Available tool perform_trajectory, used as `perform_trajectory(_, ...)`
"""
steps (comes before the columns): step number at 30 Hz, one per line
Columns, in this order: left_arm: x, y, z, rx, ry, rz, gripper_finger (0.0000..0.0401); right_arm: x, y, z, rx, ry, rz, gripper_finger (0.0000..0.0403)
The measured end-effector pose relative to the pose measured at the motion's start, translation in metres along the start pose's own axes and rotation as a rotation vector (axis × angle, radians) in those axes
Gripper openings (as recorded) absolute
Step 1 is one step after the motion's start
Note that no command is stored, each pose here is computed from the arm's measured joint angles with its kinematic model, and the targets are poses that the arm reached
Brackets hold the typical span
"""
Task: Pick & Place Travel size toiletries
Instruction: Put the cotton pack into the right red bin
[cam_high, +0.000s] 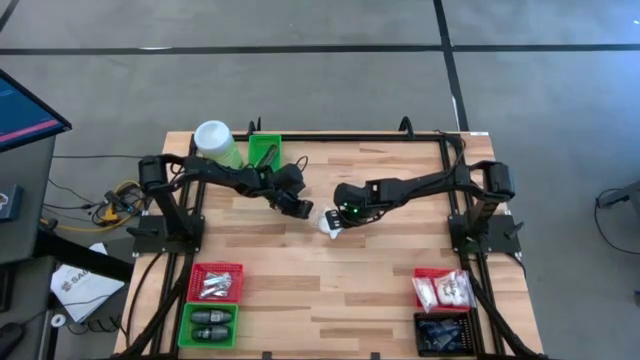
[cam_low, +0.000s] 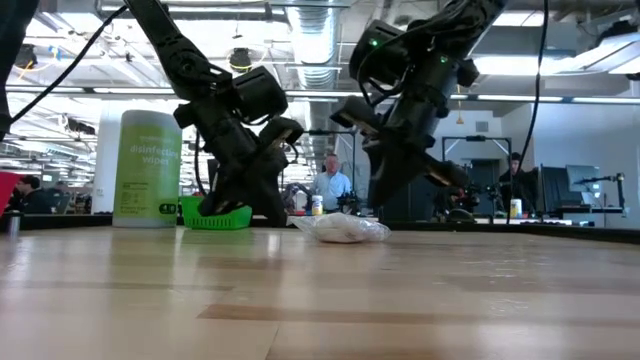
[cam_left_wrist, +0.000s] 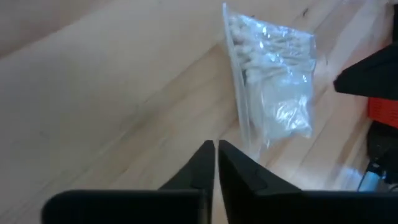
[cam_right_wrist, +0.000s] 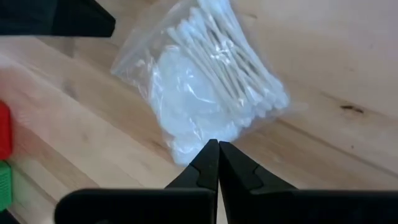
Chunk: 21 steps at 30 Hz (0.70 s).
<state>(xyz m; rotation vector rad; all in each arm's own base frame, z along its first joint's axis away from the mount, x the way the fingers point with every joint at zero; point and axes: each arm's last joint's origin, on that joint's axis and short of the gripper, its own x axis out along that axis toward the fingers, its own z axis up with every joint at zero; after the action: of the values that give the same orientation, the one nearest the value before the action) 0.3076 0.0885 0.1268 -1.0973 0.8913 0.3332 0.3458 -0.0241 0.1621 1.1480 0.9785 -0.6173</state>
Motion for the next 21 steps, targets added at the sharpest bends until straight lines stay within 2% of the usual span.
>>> perform_trajectory(11, 0.023, -0.003, -0.004, 0.041, 0.041, 0.017, 0.0002, 0.0, -0.004, -0.003, 0.001, 0.014, -0.054, 0.0)
perform_trajectory(16, 0.027, -0.014, -0.003, 0.103, 0.036, -0.015, 0.0001, 0.0, -0.005, -0.002, 0.008, -0.023, -0.069, 0.0)
perform_trajectory(21, 0.02, -0.031, -0.003, 0.196, -0.009, -0.099, 0.0001, -0.001, -0.005, 0.001, 0.014, -0.029, -0.067, 0.0)
